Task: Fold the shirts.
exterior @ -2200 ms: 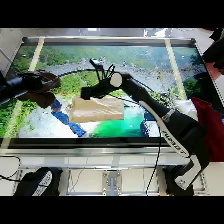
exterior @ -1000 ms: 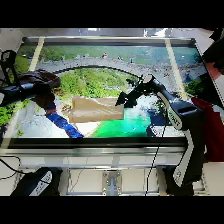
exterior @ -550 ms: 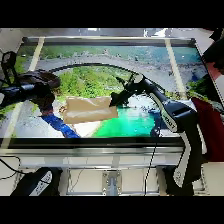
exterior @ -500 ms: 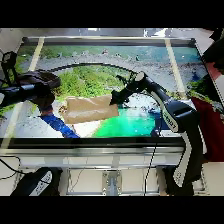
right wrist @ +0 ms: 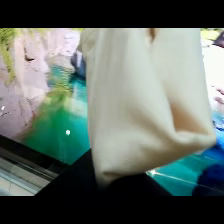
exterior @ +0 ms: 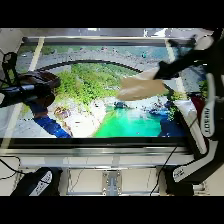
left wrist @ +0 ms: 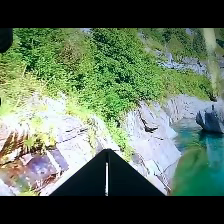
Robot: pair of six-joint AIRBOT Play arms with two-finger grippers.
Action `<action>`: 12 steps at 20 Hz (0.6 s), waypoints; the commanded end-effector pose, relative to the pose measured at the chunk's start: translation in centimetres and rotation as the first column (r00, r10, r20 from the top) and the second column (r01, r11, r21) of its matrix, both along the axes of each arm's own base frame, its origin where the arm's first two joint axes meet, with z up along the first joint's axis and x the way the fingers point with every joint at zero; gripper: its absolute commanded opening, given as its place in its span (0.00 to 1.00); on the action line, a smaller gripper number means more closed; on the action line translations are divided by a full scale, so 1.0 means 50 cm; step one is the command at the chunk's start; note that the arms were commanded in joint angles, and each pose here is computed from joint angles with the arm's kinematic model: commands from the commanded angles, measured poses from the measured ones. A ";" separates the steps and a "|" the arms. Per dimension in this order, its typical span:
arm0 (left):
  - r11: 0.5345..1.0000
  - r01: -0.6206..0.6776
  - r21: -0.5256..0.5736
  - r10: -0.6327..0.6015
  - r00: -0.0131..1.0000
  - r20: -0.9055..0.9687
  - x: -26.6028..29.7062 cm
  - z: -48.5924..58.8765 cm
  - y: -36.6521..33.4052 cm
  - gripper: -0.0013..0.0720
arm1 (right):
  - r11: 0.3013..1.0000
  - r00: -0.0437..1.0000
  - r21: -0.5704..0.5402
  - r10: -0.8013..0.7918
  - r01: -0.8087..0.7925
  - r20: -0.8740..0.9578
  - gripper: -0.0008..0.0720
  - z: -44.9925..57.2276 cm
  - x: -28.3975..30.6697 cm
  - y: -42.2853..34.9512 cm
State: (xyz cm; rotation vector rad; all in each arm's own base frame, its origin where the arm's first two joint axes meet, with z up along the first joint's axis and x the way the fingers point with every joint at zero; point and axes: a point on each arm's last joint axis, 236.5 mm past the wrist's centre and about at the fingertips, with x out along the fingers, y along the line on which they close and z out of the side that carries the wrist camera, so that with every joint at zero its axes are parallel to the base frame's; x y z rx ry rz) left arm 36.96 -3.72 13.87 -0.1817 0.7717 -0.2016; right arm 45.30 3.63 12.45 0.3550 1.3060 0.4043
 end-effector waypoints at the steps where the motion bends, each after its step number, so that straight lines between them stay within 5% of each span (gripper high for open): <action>1: 1.000 -0.002 0.003 0.002 1.000 -0.001 0.000 -0.001 0.002 0.04 | 0.957 0.965 -0.124 -0.258 0.262 0.043 0.03 0.104 -0.107 -0.237; 6: 1.000 -0.002 0.003 0.002 1.000 -0.001 0.000 -0.001 0.002 0.04 | 0.788 0.808 -0.180 -0.565 0.588 0.167 0.03 0.199 -0.289 -0.469; 12: 1.000 -0.002 0.002 0.002 1.000 -0.001 0.000 -0.001 0.002 0.04 | 0.653 0.630 -0.242 -0.757 0.717 -0.177 0.03 -0.010 -0.514 -0.497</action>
